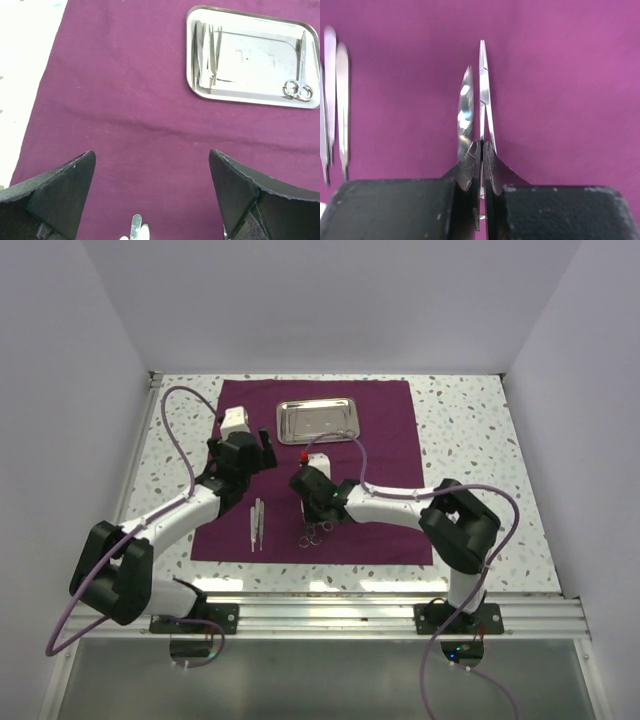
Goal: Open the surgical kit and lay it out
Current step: Place the medical item in the surgical kit.
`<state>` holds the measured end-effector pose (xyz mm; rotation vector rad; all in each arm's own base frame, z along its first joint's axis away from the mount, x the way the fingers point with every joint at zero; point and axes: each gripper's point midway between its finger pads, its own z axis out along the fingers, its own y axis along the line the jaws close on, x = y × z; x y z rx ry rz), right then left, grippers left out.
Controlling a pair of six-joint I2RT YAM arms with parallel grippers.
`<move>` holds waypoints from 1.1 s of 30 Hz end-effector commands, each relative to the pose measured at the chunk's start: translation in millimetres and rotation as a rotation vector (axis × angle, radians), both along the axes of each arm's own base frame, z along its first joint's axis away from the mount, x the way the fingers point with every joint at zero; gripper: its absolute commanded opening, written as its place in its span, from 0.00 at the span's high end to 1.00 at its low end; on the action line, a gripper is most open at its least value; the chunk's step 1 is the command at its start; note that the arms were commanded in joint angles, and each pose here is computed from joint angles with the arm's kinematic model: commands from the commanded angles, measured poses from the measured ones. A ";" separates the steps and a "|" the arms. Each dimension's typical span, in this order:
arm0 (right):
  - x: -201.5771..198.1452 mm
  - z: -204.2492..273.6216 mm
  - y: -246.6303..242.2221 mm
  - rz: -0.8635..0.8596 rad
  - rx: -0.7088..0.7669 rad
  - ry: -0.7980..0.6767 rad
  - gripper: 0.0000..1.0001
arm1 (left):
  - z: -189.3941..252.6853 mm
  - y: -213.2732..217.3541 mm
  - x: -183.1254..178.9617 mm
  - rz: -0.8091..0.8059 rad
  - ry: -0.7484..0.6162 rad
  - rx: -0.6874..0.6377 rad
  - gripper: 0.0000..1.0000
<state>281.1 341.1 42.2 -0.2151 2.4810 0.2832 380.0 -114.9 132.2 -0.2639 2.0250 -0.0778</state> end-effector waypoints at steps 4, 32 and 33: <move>-17.3 16.2 25.1 -0.027 0.123 -0.040 1.00 | 41.2 9.2 -2.1 0.046 -0.087 -0.055 0.00; 95.7 119.8 -46.0 -0.193 0.041 -0.217 0.31 | 31.3 5.7 -12.0 0.010 -0.094 -0.086 0.01; 115.1 118.5 -42.9 -0.198 0.017 -0.217 0.31 | 26.7 6.6 -12.5 0.012 -0.086 -0.078 0.00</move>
